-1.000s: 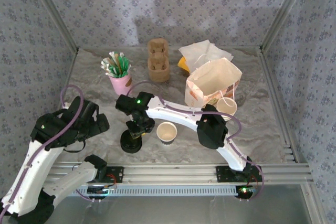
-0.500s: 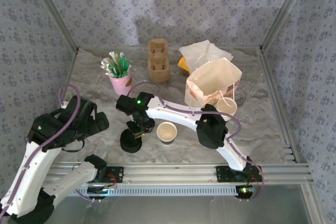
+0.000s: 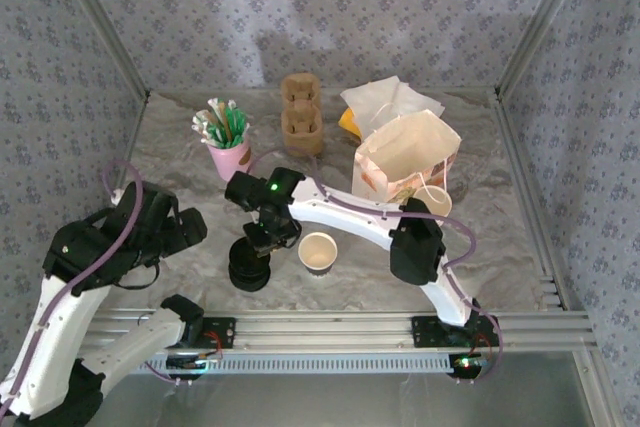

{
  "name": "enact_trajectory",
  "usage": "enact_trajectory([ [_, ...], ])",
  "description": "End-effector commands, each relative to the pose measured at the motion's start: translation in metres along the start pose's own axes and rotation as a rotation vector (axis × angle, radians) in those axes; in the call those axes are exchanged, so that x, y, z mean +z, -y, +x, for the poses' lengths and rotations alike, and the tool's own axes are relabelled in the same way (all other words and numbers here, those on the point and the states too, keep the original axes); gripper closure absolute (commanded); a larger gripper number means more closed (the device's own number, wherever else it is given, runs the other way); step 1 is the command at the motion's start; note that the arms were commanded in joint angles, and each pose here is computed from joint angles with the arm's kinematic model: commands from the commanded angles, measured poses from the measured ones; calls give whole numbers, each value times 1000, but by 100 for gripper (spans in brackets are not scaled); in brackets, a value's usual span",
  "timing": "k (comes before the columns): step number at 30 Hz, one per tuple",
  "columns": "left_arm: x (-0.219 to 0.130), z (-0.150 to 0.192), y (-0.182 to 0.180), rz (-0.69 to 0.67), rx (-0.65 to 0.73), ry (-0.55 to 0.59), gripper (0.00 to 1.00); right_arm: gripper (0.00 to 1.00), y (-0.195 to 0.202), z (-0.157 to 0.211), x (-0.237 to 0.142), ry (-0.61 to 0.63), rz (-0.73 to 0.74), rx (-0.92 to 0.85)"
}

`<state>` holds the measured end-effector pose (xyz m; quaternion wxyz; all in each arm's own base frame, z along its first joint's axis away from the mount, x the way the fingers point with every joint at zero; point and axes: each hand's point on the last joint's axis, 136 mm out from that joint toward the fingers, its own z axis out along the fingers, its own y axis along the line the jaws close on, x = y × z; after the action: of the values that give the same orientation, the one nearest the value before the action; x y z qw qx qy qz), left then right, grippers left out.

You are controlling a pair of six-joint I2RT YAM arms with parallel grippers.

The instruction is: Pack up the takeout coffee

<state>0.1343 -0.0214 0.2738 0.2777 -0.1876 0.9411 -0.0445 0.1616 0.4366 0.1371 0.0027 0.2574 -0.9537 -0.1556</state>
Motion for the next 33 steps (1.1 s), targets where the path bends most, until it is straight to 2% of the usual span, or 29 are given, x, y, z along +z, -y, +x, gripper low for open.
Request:
enact_trajectory([
  [1,-18,-14,14,113,9,66,0,88,-2,6,-21,-3,-34,17],
  [7,-69,-43,71,474,108,222,0,88,-2,3,-66,63,-130,32],
  [12,-113,-66,105,683,200,367,0,88,4,3,-116,135,-275,69],
  [15,-134,-70,126,799,284,416,0,88,8,3,-149,202,-384,70],
  [21,-164,-55,166,1045,517,440,0,88,25,14,-205,330,-578,102],
  [27,-188,-27,176,1241,736,514,0,88,41,31,-227,390,-665,102],
  [30,-184,-15,176,1281,755,472,0,88,48,32,-233,444,-661,74],
  [33,-176,-9,186,1326,672,318,0,88,54,27,-238,523,-622,26],
])
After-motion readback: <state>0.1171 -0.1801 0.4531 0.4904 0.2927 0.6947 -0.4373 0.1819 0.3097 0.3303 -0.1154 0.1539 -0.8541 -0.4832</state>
